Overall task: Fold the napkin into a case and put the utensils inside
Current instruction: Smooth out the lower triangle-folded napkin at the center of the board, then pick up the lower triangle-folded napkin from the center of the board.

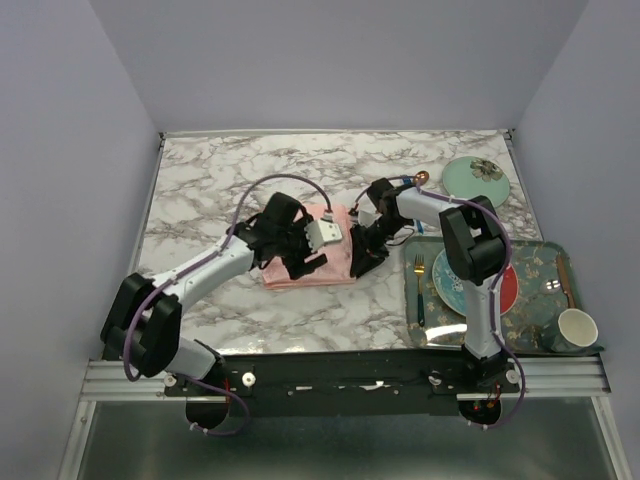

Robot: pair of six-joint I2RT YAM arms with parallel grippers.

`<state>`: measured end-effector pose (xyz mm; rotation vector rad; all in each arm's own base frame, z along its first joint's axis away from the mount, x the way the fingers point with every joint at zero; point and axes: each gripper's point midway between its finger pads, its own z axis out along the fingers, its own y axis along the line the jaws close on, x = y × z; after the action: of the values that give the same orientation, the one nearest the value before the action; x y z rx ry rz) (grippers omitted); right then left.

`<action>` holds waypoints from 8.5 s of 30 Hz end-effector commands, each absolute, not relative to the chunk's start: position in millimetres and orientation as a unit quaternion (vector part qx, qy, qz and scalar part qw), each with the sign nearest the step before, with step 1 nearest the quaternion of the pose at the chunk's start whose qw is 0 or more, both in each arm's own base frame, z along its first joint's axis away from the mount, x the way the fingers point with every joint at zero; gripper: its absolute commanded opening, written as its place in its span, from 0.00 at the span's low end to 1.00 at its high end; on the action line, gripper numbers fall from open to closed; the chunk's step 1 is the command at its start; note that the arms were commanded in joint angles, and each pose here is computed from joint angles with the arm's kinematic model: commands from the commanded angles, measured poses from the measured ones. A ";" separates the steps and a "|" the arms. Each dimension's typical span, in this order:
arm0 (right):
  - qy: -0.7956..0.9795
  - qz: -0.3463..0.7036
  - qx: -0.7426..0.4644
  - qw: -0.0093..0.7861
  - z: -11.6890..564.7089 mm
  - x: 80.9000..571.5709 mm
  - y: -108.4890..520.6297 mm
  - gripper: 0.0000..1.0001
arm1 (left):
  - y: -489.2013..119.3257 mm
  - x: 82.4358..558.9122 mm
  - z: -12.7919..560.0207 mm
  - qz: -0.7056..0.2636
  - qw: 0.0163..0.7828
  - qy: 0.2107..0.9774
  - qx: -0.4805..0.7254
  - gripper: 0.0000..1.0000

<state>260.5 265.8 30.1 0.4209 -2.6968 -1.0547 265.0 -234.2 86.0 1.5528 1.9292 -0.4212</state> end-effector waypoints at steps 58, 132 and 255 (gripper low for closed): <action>-0.812 -0.533 0.238 0.014 114.5 256.5 334.0 1.00 | -191.5 313.3 107.6 -0.585 0.174 0.789 -0.077 0.87; -0.876 -0.395 0.267 0.069 15.2 256.4 289.3 1.00 | -164.4 362.3 23.7 -0.535 0.159 0.814 -0.159 0.99; -0.876 -0.253 0.390 -0.127 59.3 348.6 267.5 0.01 | -88.6 315.7 28.0 -0.270 0.114 0.940 0.176 0.53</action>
<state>346.6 264.6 52.1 1.1147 -2.9388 -1.0234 297.5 -97.7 30.4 0.6083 2.7623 -0.8071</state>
